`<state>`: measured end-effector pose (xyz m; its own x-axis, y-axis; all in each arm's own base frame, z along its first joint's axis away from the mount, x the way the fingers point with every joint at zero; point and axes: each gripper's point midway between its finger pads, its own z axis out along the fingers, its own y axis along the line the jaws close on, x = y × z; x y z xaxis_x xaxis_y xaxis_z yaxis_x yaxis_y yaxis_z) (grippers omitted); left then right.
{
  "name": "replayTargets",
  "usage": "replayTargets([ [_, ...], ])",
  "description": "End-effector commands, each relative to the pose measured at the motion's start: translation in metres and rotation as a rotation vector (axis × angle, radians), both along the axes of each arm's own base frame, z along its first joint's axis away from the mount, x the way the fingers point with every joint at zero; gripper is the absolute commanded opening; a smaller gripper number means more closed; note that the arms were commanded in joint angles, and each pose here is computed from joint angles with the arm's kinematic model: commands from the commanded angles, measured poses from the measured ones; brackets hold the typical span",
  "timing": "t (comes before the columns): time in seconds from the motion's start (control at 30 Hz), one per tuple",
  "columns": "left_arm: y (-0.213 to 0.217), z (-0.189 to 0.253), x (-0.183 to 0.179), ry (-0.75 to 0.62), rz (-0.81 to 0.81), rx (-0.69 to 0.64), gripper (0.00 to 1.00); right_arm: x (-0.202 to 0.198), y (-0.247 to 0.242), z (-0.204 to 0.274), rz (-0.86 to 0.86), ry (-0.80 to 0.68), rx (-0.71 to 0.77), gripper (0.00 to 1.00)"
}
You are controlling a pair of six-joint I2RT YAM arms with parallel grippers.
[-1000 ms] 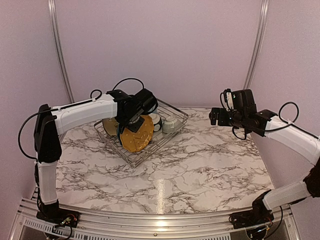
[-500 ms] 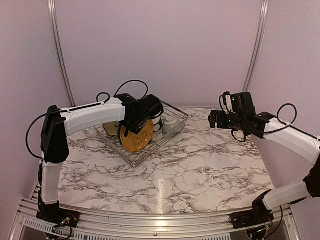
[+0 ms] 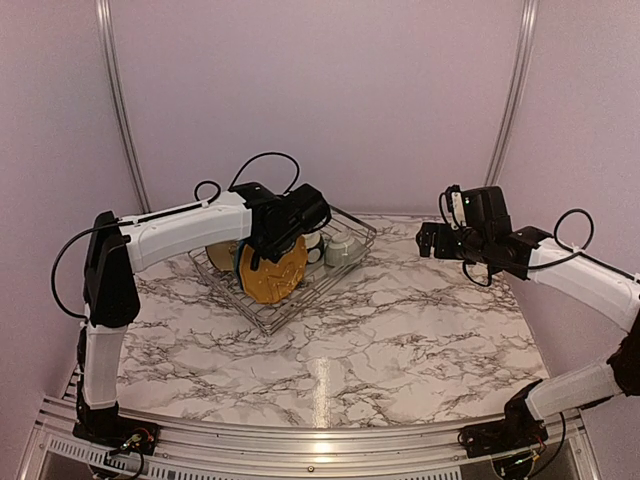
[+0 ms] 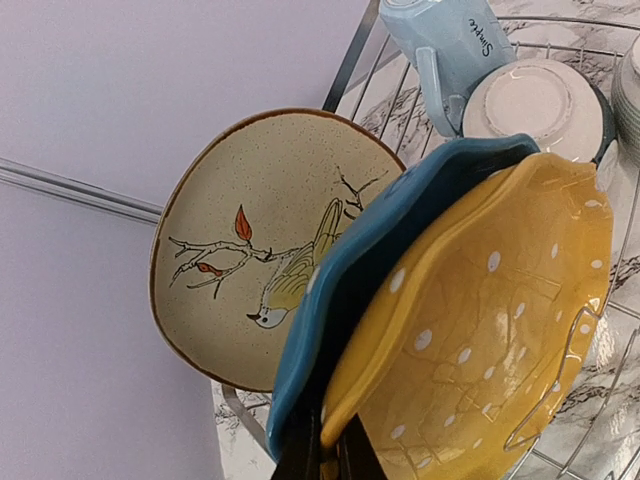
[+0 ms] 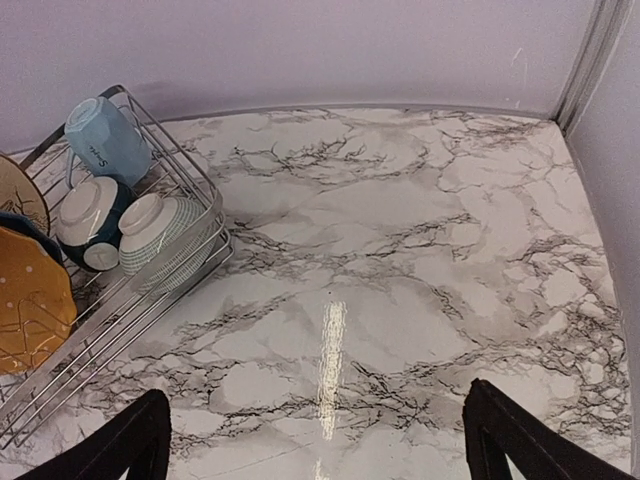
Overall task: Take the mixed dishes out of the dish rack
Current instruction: Grab the plate from the dish rack.
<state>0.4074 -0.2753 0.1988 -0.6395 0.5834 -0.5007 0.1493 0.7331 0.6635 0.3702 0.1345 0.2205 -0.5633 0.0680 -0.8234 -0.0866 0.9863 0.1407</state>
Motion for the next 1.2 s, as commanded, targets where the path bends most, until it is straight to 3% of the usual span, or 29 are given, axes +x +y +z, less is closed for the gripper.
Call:
replayTargets([
  [0.0,0.009,0.019,-0.002,-0.054,0.010,0.096,0.00,0.003,0.000,0.011,-0.006,-0.036,0.038,0.99],
  [0.2,0.010,0.017,-0.006,-0.034,0.010,0.082,0.00,0.004,-0.001,0.011,-0.009,-0.033,0.036,0.99],
  [0.37,0.017,0.031,-0.008,-0.125,0.053,0.136,0.00,0.003,0.002,0.008,0.005,-0.031,0.042,0.99],
  [0.6,-0.006,0.041,-0.021,-0.185,0.018,0.163,0.00,0.005,0.017,0.005,0.070,-0.025,0.077,0.99],
  [0.97,-0.003,0.061,-0.030,-0.271,0.043,0.068,0.00,0.009,0.082,0.010,0.229,0.024,0.452,0.99],
  [1.17,0.000,0.085,-0.033,-0.306,0.015,0.008,0.00,0.016,0.088,0.006,0.241,0.026,0.441,0.99],
])
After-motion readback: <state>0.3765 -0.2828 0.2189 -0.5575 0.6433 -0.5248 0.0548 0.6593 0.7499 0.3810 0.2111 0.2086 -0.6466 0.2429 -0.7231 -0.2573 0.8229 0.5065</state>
